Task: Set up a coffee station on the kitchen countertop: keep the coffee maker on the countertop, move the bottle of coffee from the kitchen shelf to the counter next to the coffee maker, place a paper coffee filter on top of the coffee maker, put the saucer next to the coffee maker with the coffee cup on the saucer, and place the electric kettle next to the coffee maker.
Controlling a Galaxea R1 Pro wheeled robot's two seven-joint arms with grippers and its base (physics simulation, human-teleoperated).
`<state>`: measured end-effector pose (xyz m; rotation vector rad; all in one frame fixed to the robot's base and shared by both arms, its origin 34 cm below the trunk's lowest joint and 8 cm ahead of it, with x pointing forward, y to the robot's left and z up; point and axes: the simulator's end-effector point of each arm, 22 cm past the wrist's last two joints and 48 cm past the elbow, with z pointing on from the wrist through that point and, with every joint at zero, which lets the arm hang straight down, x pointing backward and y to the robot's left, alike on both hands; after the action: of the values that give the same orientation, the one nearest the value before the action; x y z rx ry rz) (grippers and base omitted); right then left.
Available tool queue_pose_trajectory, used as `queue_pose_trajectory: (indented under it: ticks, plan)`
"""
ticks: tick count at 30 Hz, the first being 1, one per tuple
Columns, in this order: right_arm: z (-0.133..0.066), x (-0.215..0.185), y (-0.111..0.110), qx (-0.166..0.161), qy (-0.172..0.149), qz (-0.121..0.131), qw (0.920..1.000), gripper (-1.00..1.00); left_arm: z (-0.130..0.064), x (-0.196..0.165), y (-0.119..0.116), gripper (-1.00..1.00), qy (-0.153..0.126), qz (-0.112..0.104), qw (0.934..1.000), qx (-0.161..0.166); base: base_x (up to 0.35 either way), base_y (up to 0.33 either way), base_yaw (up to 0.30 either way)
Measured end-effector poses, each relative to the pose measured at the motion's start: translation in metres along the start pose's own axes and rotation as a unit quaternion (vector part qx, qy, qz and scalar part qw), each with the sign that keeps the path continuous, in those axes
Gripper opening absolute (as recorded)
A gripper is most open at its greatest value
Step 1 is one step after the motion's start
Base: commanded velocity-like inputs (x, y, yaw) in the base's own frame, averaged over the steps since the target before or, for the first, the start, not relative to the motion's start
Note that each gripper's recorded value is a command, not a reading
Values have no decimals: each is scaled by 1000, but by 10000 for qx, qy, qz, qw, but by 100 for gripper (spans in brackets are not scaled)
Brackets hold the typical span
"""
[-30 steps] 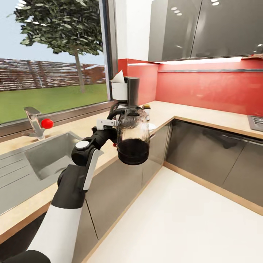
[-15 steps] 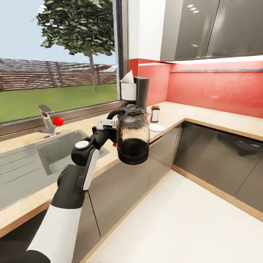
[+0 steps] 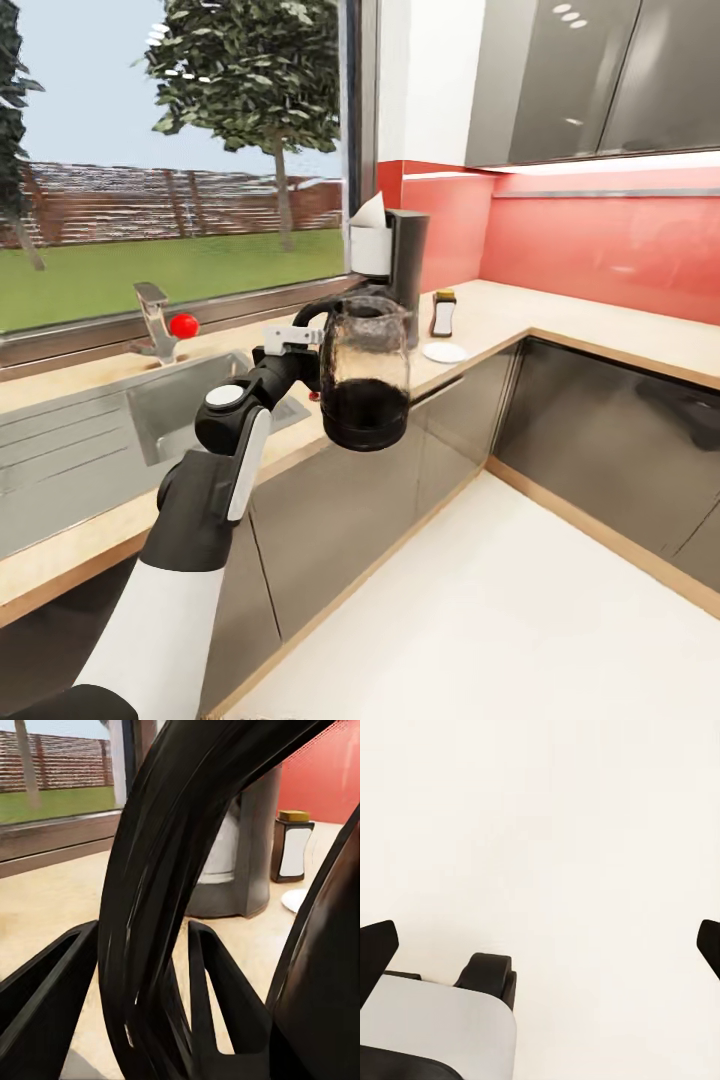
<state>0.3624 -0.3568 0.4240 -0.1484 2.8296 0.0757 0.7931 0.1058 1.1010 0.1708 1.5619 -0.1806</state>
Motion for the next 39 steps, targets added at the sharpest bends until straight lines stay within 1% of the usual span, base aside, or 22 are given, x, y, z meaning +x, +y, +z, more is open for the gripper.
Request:
queue_pose_trajectory:
  ticks: [4, 15, 19, 26, 39]
  plan:
    - [0, 0, 0, 0, 0, 0, 10000, 100, 0, 0, 0, -100, 0, -1, 10000, -3, 2, -1, 267]
    - [0, 0, 0, -6, -3, -1, 10000, 100, 0, 0, 0, -100, -3, 0, 10000, 1, 196, -200, 53]
    - [0, 0, 0, -6, 0, 0, 10000, 100, 0, 0, 0, -100, 1, -2, 10000, 2, 117, -223, 193]
    - [0, 0, 0, -4, -1, 0, 10000, 100, 0, 0, 0, -100, 0, 5, 10000, -1, 27, -91, 229]
    - [0, 0, 0, -6, -3, 0, 10000, 100, 0, 0, -1, -100, -3, 4, 10000, 7, 1, -283, 47]
